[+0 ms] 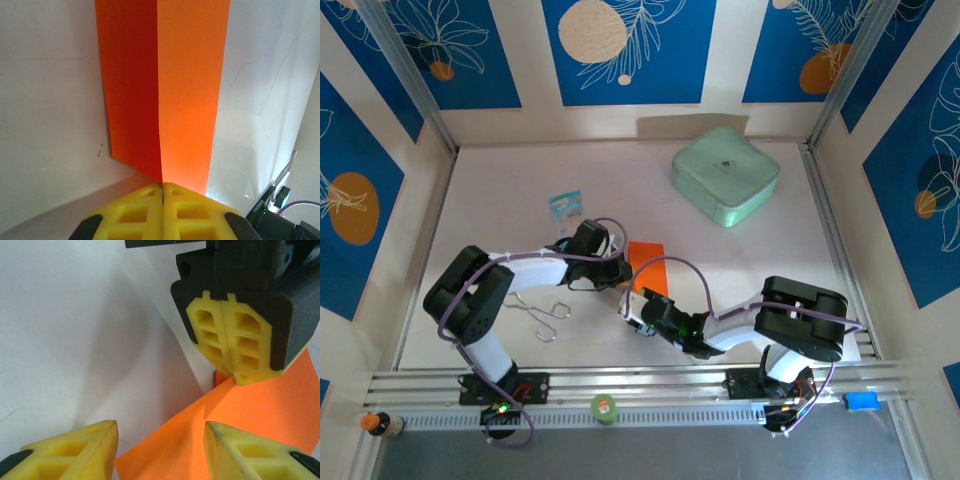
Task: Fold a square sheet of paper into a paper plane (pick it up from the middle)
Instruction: Third fold the triangle at the center of the table.
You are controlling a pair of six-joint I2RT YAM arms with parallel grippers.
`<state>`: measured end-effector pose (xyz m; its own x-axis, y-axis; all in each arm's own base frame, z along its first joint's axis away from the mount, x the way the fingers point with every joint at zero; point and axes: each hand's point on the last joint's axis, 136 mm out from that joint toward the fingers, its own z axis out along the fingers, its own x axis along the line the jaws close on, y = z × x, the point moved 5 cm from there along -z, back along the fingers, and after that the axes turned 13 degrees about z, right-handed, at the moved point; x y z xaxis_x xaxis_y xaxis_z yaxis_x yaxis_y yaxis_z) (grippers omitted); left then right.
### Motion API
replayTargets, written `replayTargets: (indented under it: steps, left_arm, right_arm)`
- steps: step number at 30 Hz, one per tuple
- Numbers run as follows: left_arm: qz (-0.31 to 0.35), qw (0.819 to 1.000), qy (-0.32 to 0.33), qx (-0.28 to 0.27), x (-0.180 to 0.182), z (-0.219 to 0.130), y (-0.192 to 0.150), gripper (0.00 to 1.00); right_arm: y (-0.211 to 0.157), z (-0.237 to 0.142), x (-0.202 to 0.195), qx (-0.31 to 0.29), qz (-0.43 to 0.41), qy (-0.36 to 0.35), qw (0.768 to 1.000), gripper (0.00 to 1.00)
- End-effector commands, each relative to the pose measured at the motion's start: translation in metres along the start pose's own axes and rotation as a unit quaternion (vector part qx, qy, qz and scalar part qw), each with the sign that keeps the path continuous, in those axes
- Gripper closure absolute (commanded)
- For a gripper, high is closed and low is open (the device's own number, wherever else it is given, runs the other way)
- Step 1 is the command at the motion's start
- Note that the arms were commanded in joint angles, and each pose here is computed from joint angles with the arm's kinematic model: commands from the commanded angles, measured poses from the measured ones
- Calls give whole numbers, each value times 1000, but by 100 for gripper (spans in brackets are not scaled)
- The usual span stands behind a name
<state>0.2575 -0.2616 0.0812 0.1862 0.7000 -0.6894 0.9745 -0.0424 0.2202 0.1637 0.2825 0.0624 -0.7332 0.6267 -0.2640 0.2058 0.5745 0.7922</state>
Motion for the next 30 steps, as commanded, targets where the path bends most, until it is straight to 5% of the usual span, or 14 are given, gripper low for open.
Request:
replayTargets:
  steps: [1,12,30]
  left_arm:
    - [1,1000,-12,-5,-11,-6,5,94]
    - [1,1000,-9,-4,-10,-6,5,95]
    - [4,1000,-3,-7,-11,-8,6,95]
  right_arm:
    - [7,-7,-5,-18,19,-10,1000,55]
    - [9,-10,-9,-23,48,-4,999,74]
    - [8,-14,-13,-24,80,9,996,84]
